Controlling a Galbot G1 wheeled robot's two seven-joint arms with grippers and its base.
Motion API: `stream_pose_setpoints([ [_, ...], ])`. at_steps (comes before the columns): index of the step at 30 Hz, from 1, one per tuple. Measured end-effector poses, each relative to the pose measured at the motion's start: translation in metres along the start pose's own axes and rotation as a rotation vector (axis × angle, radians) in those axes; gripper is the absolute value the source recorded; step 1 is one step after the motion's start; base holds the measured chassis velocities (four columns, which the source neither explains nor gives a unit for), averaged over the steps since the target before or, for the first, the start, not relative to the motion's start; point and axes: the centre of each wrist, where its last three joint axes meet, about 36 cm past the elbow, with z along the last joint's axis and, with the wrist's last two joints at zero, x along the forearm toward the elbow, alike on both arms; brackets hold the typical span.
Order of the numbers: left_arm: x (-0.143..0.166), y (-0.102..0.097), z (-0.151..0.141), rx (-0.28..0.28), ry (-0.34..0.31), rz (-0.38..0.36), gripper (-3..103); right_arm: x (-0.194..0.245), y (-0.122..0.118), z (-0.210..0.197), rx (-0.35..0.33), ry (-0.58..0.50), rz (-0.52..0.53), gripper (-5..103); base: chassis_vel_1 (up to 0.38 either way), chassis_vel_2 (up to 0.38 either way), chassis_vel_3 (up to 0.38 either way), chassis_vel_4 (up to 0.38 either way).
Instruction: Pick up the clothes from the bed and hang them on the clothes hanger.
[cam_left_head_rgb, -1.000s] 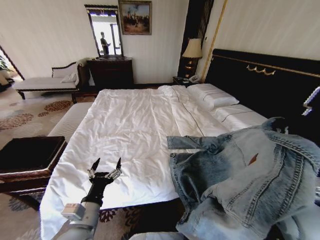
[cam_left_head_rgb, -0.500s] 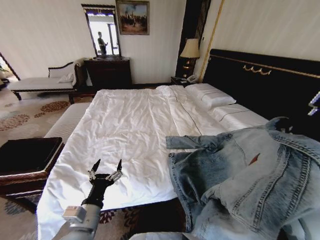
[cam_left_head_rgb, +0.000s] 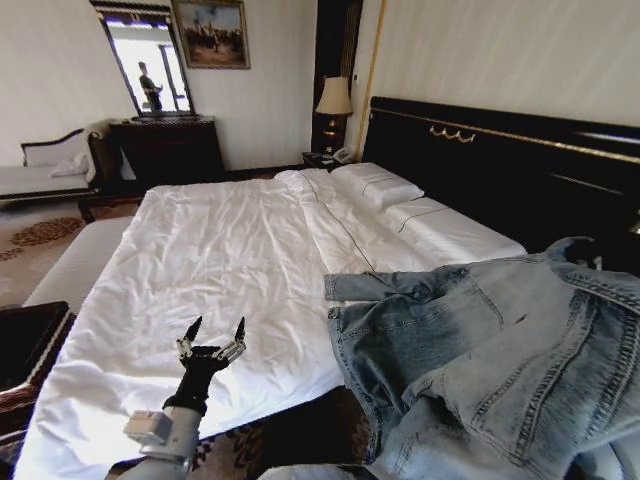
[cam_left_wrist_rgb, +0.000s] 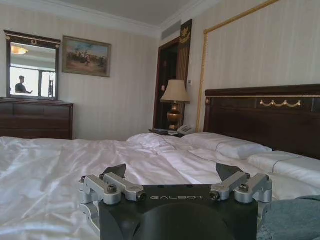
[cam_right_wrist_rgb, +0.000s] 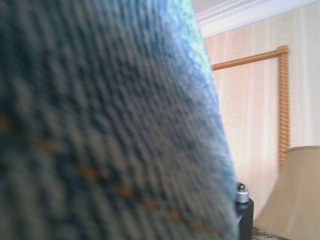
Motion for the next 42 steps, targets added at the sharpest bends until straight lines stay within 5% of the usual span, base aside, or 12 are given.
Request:
stream_pose_setpoints([
  [42,-0.006,0.001,-0.003,0.014,-0.019,0.035,100,0.009,-0.034,-0.004,0.087,-0.059,0.157,14,-0.128,-0.126,-0.13,-0.126],
])
